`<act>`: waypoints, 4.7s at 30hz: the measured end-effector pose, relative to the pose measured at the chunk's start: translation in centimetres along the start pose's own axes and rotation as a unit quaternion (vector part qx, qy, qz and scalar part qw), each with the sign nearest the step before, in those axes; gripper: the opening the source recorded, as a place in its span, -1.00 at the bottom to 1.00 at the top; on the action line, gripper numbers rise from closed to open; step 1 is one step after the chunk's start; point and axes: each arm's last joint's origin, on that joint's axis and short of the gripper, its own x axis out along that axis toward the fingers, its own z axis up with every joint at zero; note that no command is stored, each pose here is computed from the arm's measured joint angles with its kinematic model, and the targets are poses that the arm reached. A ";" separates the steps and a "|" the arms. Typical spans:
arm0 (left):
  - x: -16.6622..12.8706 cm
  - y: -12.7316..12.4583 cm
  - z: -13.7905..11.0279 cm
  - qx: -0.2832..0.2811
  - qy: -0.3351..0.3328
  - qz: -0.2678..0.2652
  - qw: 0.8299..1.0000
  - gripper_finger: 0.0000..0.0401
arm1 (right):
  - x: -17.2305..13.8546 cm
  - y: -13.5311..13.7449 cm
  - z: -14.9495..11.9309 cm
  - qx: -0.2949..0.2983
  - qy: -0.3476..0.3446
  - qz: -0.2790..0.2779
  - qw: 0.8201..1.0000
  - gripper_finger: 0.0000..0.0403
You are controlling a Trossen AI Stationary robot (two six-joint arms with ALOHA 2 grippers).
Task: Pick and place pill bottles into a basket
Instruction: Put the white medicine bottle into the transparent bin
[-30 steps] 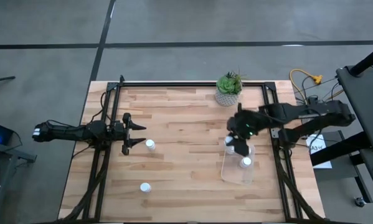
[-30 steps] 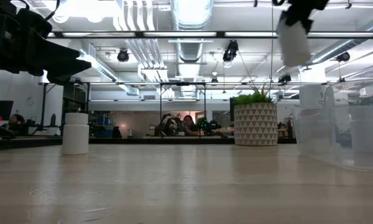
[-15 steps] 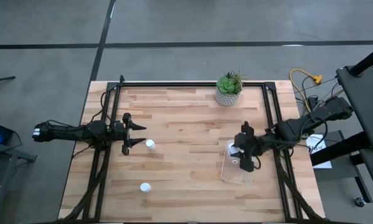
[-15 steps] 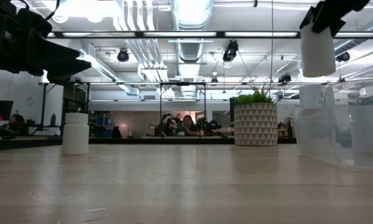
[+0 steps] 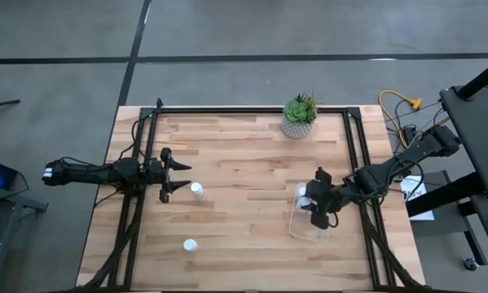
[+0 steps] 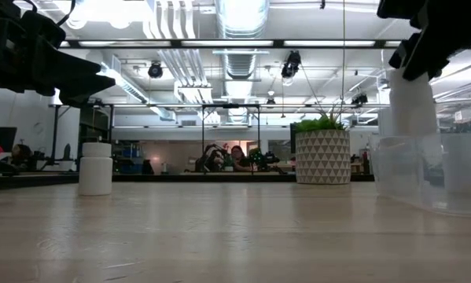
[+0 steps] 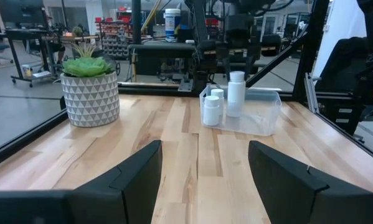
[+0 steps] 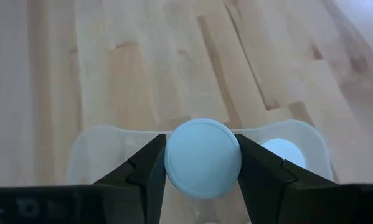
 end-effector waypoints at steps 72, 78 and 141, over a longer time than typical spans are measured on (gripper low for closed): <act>0.0 0.0 0.0 0.000 0.000 0.000 1.000 0.10 | -5.4 -2.2 0.6 0.044 -0.192 -0.014 0.980 0.00; 0.0 0.0 0.0 0.000 0.000 0.000 1.000 0.10 | -9.8 -4.6 0.3 0.073 -0.306 0.020 0.949 0.00; 0.1 0.0 -0.1 0.023 0.008 0.002 1.000 0.10 | -2.6 -9.0 -8.7 0.161 -0.482 0.205 0.836 -0.17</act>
